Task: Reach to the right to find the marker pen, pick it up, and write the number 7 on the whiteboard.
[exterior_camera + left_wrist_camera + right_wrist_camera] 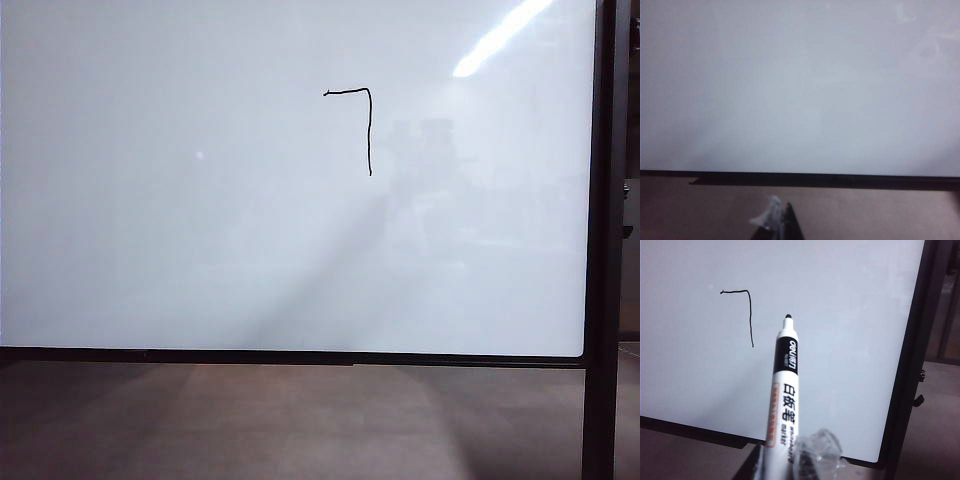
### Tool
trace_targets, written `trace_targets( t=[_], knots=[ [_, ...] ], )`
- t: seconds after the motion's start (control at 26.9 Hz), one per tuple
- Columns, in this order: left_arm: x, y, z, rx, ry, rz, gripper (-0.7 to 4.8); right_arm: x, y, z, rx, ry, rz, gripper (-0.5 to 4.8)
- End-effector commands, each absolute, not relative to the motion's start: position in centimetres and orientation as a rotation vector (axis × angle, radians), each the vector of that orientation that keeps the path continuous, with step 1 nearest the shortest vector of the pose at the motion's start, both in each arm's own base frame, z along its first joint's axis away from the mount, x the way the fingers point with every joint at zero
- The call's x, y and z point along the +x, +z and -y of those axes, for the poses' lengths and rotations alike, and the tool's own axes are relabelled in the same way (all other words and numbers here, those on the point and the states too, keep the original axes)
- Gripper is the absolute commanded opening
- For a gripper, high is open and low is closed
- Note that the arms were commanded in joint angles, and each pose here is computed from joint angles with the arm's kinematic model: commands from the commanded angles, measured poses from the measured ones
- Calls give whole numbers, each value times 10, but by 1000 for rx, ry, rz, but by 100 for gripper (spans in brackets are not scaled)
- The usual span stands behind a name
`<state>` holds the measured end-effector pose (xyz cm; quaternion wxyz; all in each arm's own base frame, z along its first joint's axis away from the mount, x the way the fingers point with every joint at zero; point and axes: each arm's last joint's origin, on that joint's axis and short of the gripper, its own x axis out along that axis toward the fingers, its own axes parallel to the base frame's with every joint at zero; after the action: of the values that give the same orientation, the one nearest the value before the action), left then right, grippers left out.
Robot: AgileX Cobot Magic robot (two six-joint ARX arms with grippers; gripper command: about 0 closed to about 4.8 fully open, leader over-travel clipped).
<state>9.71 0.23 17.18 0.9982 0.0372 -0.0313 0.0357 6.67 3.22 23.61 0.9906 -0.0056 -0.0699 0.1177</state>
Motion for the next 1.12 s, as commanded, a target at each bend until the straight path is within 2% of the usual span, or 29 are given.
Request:
trace_targets(
  t=[0.04,0.3,0.33,0.41,1.12],
  knots=[
    [97,170,-1,124,64,41,-6,66,238,-32,-7,238,153,-5],
    [97,170,0,121,51,44,-5,66,238,-32,-7,237,152,-5],
    [97,170,0,121,54,43,2,66,238,-32,-7,238,153,-5],
    [97,170,-1,116,72,42,64,66,238,-32,-7,237,152,-5],
    [97,170,0,114,71,39,66,66,238,-32,-7,238,154,-5]
  ],
)
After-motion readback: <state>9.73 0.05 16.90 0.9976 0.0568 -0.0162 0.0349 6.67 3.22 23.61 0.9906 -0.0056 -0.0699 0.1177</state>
